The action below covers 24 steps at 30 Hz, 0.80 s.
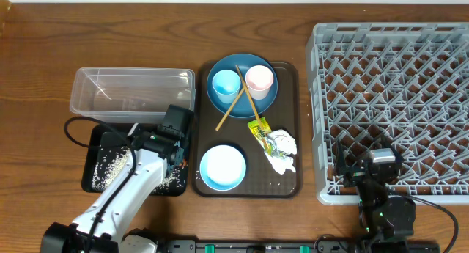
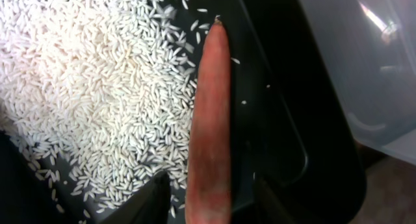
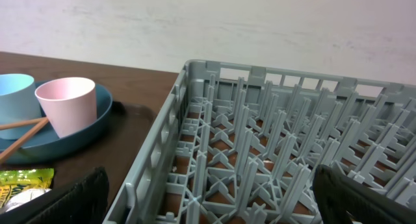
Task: Sort waste into correct bins and load items into the dishwasher rack
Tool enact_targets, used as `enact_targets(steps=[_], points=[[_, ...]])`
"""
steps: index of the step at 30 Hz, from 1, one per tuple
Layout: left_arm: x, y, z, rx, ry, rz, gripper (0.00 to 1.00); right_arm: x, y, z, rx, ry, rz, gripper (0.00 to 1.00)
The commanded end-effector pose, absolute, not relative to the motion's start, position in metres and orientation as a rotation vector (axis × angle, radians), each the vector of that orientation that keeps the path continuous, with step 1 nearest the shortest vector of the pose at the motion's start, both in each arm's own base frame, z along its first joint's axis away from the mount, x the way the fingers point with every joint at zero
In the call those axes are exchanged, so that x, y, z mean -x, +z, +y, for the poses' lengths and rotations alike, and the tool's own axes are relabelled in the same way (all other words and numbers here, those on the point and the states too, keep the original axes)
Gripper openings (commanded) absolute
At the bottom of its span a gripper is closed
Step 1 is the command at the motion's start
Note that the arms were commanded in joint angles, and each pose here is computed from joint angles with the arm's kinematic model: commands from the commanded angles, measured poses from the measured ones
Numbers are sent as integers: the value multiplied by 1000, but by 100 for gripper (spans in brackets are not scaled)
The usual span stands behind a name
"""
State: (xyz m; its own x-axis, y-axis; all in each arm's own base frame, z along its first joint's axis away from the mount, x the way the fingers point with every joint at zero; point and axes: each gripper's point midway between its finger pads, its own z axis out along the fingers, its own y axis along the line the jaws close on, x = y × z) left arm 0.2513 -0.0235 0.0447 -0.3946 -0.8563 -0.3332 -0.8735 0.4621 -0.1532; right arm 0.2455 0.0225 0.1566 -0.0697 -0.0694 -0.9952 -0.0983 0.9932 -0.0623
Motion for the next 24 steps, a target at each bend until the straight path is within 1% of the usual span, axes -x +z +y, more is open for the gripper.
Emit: enact_targets(steps=[1, 4, 7, 9, 11, 13, 16, 19, 24], points=[[-252, 45, -18, 1453, 93, 2334, 45, -245, 156, 24, 144, 18, 1642, 99], [-257, 51, -20, 1368, 78, 2371, 45, -245, 156, 24, 144, 18, 1642, 99], [-270, 72, -34, 1150, -12, 2463, 45, -245, 156, 24, 144, 18, 1642, 99], [-277, 90, -51, 987, -128, 2521, 45, -245, 156, 24, 144, 18, 1642, 99], [-280, 111, -78, 748, -306, 2592, 49, -245, 156, 24, 144, 18, 1642, 99], [-278, 137, -104, 549, -497, 2612, 49, -245, 156, 24, 144, 18, 1642, 99], [-270, 167, -129, 440, -701, 2614, 49, -245, 156, 24, 144, 18, 1642, 99], [-264, 190, -144, 374, -825, 2622, 48, -245, 156, 24, 144, 18, 1642, 99], [-268, 203, -156, 177, -817, 2619, 48, -245, 156, 24, 144, 18, 1642, 99]])
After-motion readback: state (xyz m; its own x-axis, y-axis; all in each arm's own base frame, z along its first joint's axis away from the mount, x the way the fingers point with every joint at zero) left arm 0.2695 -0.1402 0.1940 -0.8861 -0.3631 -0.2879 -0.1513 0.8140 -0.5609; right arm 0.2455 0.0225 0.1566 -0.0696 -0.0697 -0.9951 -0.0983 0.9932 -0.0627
